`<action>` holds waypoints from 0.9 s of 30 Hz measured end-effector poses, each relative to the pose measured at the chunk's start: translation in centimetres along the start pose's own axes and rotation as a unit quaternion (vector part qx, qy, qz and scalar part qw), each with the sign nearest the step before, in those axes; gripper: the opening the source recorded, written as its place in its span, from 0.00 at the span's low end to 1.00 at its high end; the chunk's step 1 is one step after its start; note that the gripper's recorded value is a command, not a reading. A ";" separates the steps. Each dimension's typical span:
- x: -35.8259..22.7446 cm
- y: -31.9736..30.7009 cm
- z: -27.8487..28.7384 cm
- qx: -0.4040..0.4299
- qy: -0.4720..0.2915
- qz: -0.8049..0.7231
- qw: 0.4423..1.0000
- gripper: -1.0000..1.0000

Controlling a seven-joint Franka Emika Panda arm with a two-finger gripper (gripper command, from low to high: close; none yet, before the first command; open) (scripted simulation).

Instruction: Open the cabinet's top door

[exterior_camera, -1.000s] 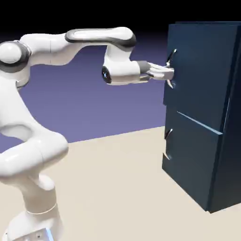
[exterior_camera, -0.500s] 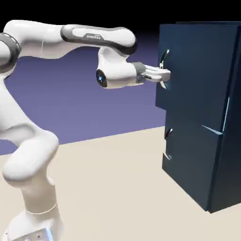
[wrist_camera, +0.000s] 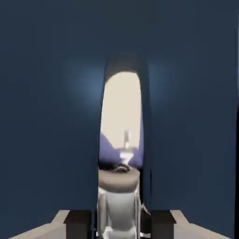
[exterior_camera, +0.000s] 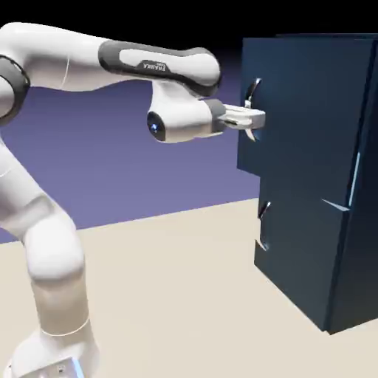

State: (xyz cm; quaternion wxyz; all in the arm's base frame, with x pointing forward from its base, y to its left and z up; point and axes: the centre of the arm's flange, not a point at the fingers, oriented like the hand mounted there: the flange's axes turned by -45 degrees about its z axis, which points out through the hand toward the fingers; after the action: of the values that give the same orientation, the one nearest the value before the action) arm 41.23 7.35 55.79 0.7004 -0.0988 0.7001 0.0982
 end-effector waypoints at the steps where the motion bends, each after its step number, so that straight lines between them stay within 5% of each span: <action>1: 0.0 -0.2 -0.5 -0.008 0.000 0.000 1.000 0.00; 27: -0.2 -5.9 -8.5 -0.159 -0.002 -0.001 0.987 0.00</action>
State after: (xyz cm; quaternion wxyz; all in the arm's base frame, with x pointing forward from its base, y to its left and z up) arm 34.69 -0.68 56.01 0.6774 -0.2095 0.6738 0.2080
